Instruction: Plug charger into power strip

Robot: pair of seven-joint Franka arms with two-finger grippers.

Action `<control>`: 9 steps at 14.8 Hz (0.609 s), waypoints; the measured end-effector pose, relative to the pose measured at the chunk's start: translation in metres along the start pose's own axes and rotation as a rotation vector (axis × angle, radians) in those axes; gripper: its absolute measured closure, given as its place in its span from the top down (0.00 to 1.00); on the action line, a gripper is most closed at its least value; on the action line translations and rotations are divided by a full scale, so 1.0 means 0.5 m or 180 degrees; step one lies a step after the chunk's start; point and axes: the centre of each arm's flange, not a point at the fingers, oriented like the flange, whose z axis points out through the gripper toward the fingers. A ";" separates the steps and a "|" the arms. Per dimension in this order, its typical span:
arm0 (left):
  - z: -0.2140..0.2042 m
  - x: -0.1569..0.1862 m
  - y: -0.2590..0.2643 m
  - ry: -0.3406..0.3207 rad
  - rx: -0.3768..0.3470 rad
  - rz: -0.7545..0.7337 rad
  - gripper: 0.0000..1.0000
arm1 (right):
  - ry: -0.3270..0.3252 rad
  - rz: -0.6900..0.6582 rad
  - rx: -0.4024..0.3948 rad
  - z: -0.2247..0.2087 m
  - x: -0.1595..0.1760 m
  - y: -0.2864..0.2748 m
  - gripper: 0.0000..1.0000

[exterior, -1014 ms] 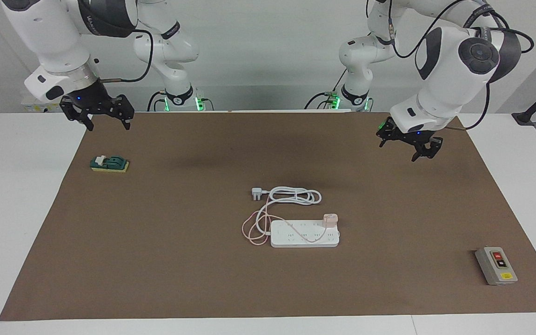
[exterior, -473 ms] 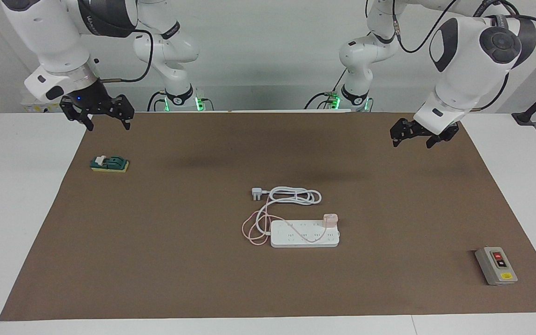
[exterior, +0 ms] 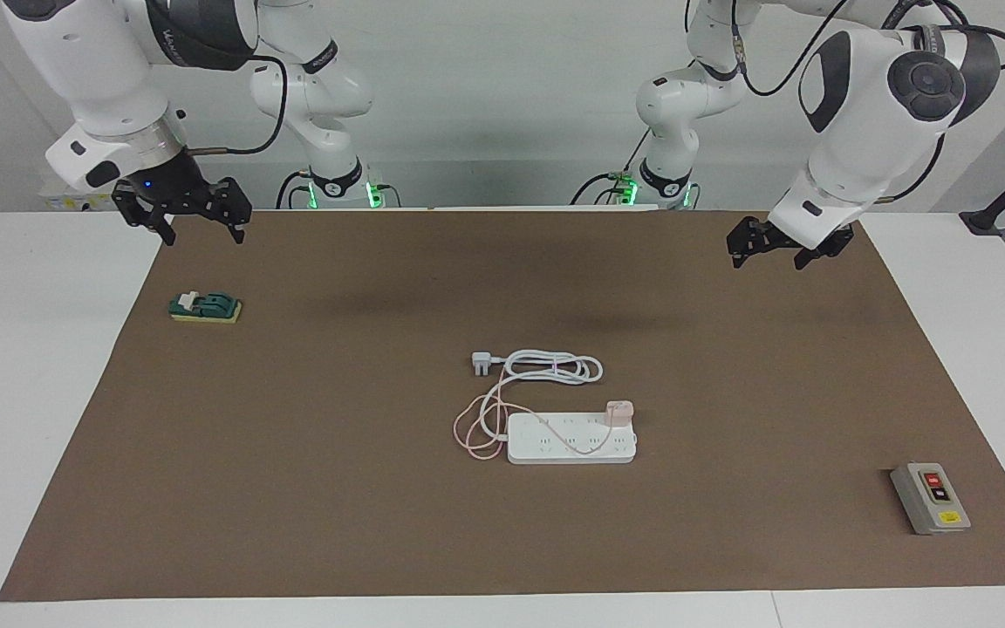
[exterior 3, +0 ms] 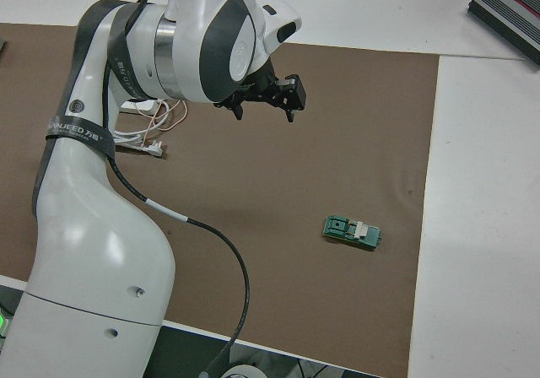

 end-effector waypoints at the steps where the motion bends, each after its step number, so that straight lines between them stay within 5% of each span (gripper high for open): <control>1: -0.002 -0.001 -0.013 0.0006 -0.0003 -0.0037 1.00 | 0.0000 0.0004 0.0000 0.000 0.000 0.001 1.00; 9: 0.001 -0.004 -0.087 -0.0006 -0.0031 -0.0250 1.00 | -0.0010 0.0010 0.0002 0.001 -0.001 0.003 1.00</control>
